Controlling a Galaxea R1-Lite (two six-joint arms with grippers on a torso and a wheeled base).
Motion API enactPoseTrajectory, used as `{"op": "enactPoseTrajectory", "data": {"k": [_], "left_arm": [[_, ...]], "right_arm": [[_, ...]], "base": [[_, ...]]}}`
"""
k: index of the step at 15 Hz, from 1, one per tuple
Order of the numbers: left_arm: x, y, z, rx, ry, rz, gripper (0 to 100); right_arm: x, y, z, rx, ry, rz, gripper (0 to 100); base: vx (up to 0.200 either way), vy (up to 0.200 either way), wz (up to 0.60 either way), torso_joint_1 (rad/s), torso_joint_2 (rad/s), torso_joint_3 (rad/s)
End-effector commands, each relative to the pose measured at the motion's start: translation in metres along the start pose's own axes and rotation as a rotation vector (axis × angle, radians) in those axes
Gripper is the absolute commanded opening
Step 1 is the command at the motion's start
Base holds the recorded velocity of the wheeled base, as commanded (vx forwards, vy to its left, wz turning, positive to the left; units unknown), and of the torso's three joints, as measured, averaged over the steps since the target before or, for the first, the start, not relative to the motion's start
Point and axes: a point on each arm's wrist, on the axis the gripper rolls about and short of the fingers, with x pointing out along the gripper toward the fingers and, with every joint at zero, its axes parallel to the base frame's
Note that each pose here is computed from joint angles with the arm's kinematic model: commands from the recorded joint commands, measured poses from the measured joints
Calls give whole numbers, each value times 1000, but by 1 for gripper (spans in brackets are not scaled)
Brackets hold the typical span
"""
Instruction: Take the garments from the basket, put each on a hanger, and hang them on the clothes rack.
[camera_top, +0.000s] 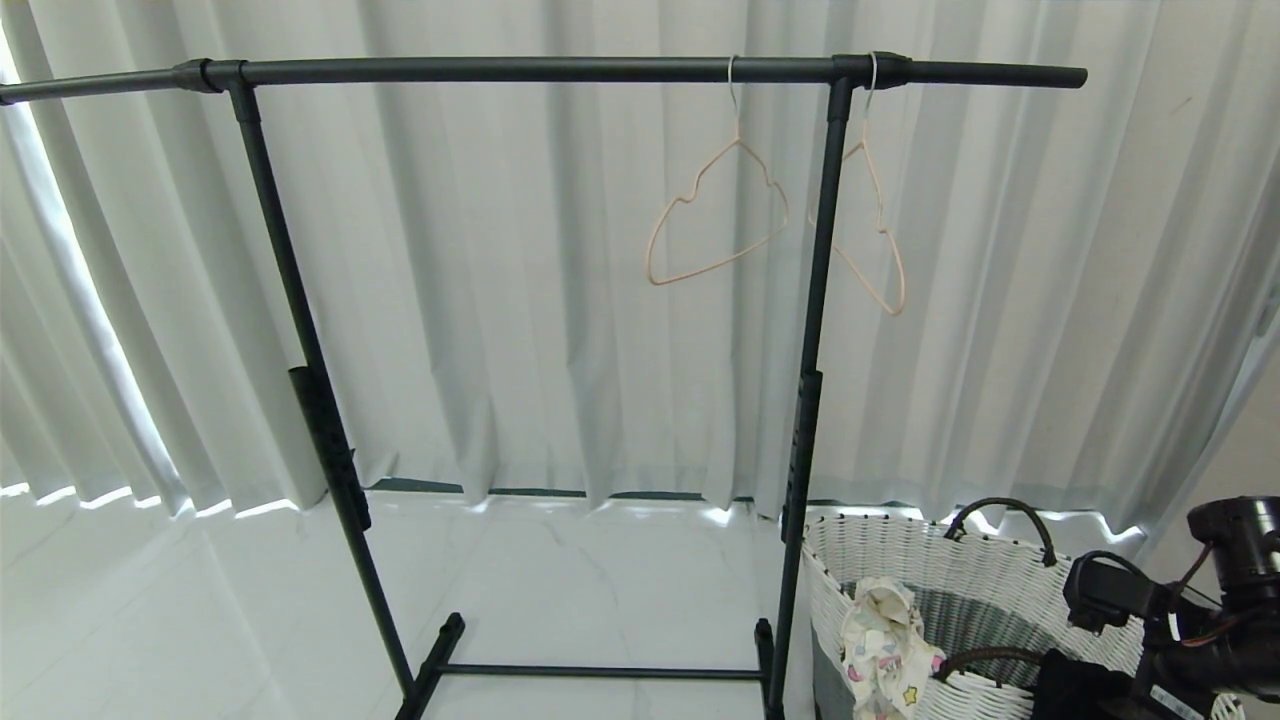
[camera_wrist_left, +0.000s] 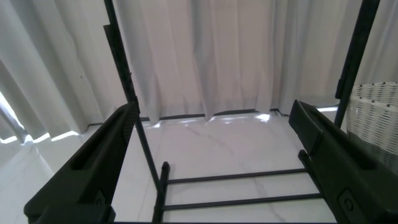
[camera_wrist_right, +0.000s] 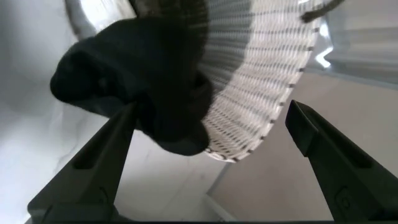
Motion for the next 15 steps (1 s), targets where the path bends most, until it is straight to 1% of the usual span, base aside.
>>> {"op": "enactPoseTrajectory", "data": {"k": [1, 3, 6, 9, 10, 12, 14, 15], "left_arm": [[0, 0, 0, 0, 1, 0, 100], [0, 0, 0, 0, 1, 0, 100], [0, 0, 0, 2, 1, 0, 100], [0, 0, 0, 2, 1, -1, 100], [0, 0, 0, 2, 1, -1, 100], [0, 0, 0, 2, 1, 0, 100], [0, 0, 0, 2, 1, 0, 100], [0, 0, 0, 2, 1, 0, 100]], "right_arm": [[16, 1, -4, 10, 32, 32, 100], [29, -8, -9, 35, 36, -21, 100], [41, -12, -10, 45, 16, -54, 100], [41, -14, -9, 46, 3, -68, 100], [40, -14, -9, 45, 2, -70, 0], [34, -16, -7, 43, -13, -90, 0], [22, -18, -5, 42, -35, -124, 0], [11, -18, -4, 40, -53, -150, 0]], "base": [[0, 0, 0, 0, 0, 0], [0, 0, 0, 0, 0, 0], [0, 0, 0, 0, 0, 0], [0, 0, 0, 0, 0, 0], [0, 0, 0, 0, 0, 0], [0, 0, 0, 0, 0, 0], [0, 0, 0, 0, 0, 0], [0, 0, 0, 0, 0, 0]]}}
